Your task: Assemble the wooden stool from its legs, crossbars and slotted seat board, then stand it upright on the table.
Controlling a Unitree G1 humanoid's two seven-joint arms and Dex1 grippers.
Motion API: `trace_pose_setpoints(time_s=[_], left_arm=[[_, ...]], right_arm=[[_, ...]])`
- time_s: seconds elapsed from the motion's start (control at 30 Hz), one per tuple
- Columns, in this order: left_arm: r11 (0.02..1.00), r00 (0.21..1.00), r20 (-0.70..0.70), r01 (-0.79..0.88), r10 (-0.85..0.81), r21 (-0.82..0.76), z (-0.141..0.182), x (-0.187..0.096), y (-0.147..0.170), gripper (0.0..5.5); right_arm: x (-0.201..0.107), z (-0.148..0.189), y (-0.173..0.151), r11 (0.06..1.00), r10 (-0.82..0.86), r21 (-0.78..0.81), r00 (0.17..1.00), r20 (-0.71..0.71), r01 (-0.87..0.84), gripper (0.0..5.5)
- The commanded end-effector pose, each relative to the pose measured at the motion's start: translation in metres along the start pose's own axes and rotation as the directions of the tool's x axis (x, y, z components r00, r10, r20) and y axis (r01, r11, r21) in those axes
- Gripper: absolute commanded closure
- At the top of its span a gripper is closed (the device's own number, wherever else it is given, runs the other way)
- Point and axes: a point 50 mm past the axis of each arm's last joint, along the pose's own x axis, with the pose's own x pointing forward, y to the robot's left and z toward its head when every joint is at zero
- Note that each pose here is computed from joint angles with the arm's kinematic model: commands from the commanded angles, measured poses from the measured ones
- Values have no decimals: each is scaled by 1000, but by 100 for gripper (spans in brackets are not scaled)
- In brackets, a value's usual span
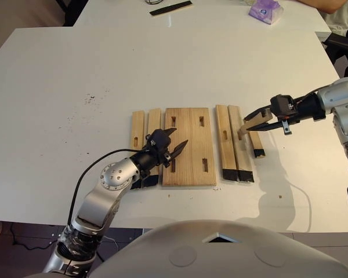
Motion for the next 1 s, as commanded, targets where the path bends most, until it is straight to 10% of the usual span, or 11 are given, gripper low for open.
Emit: trace_pose_setpoints(time_s=[0.03, 1.0], left_arm=[[1000, 1000, -9, -11, 11, 1, -2, 0, -3, 287], [1000, 1000, -22, 8, -8, -1, -4, 7, -7, 287]], right_arm=[[-6, 10, -1, 1000, -7, -14, 999, 31, 8, 419], [56, -8, -1, 935, 294, 204, 956, 13, -291, 420]])
